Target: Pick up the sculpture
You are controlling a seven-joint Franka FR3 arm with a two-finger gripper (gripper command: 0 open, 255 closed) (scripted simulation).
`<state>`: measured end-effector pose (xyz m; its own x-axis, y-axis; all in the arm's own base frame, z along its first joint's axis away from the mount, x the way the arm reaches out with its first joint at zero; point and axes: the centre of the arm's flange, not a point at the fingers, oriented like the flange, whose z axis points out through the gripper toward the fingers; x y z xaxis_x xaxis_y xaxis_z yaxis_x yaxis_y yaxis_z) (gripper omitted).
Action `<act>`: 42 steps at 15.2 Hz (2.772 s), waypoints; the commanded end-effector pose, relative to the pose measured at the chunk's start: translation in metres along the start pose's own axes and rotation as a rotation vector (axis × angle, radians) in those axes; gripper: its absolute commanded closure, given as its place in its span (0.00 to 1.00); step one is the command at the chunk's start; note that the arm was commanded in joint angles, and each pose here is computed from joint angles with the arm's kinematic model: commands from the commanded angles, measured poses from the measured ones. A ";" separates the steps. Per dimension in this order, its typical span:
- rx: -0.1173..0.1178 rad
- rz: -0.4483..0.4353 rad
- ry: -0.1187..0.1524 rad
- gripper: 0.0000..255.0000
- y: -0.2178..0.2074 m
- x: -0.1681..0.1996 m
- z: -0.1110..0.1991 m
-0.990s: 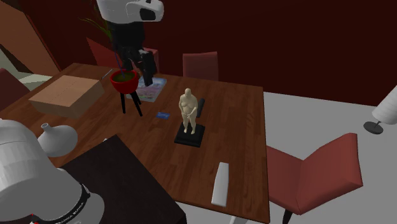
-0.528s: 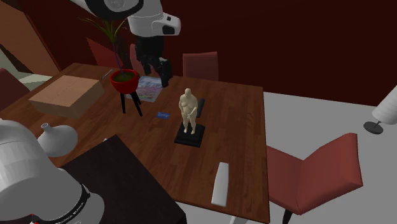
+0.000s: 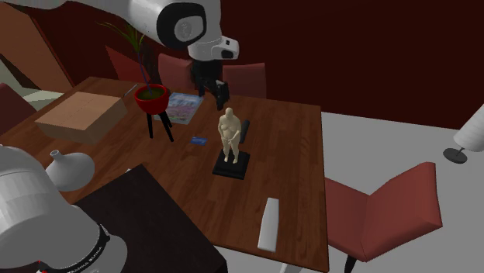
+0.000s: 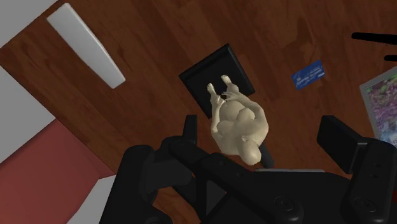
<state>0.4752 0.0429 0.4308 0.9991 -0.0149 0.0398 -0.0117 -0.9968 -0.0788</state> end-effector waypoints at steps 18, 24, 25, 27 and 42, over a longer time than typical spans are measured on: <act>-0.003 0.037 0.015 0.00 -0.025 0.097 0.123; -0.003 0.037 0.015 1.00 -0.026 0.098 0.123; -0.003 0.037 0.015 1.00 -0.026 0.098 0.123; -0.003 0.037 0.015 1.00 -0.026 0.098 0.123; -0.003 0.037 0.015 1.00 -0.031 0.100 0.055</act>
<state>0.5768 0.0757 0.3747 0.9973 -0.0534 0.0496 -0.0494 -0.9958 -0.0771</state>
